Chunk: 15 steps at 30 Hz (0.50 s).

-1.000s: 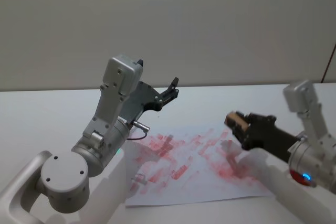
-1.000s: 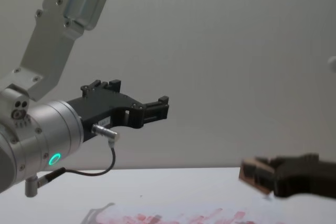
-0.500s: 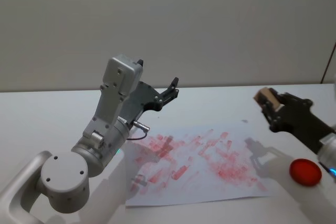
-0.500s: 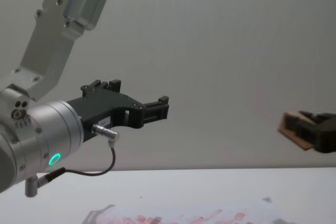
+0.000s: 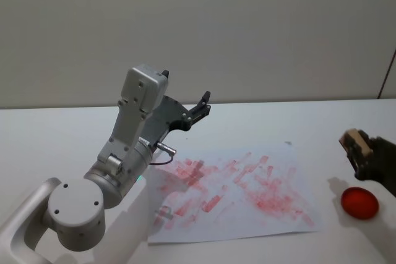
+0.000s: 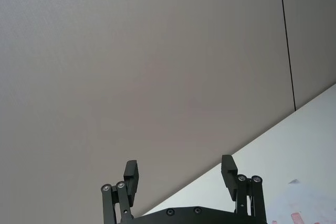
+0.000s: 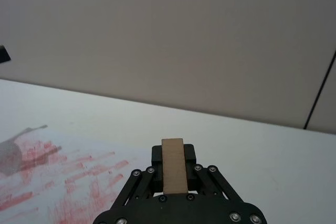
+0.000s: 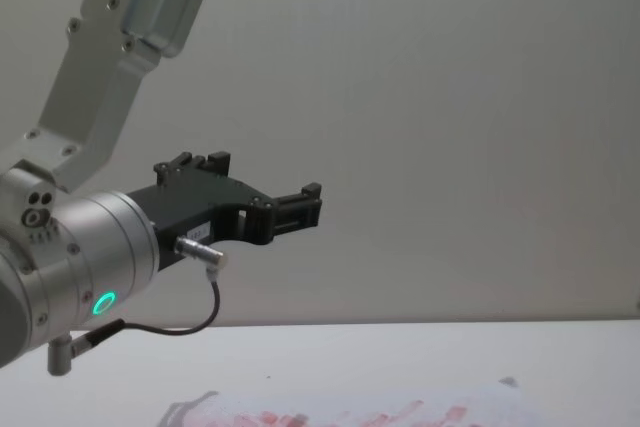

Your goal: Use the one hand to pick up the stamp and affix it onto the A4 paper.

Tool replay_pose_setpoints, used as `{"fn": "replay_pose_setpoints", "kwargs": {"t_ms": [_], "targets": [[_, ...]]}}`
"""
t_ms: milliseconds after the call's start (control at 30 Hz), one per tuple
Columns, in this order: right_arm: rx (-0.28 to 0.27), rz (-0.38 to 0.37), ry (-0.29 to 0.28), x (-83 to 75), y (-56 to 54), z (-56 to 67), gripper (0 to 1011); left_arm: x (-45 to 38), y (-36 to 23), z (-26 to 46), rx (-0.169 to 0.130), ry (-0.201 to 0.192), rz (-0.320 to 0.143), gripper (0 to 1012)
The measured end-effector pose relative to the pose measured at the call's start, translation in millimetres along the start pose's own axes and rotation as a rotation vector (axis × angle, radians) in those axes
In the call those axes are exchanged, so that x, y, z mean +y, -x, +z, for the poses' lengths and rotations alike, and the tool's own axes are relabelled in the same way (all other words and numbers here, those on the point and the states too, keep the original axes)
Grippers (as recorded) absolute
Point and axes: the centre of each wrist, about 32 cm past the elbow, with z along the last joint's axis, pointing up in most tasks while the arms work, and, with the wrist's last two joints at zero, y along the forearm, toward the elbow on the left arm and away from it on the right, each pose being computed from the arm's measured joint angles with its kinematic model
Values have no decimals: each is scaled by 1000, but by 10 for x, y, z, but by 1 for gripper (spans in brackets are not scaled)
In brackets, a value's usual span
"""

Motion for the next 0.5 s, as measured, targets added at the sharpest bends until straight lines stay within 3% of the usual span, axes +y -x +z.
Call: {"fn": "replay_pose_setpoints", "kwargs": {"t_ms": [233, 500], "targets": [[18, -28, 97, -155, -36, -111, 218, 0, 0, 0, 0, 0, 0, 1001], [24, -38, 173, -218, -66, -232, 218, 0, 0, 0, 0, 0, 0, 1001]]}}
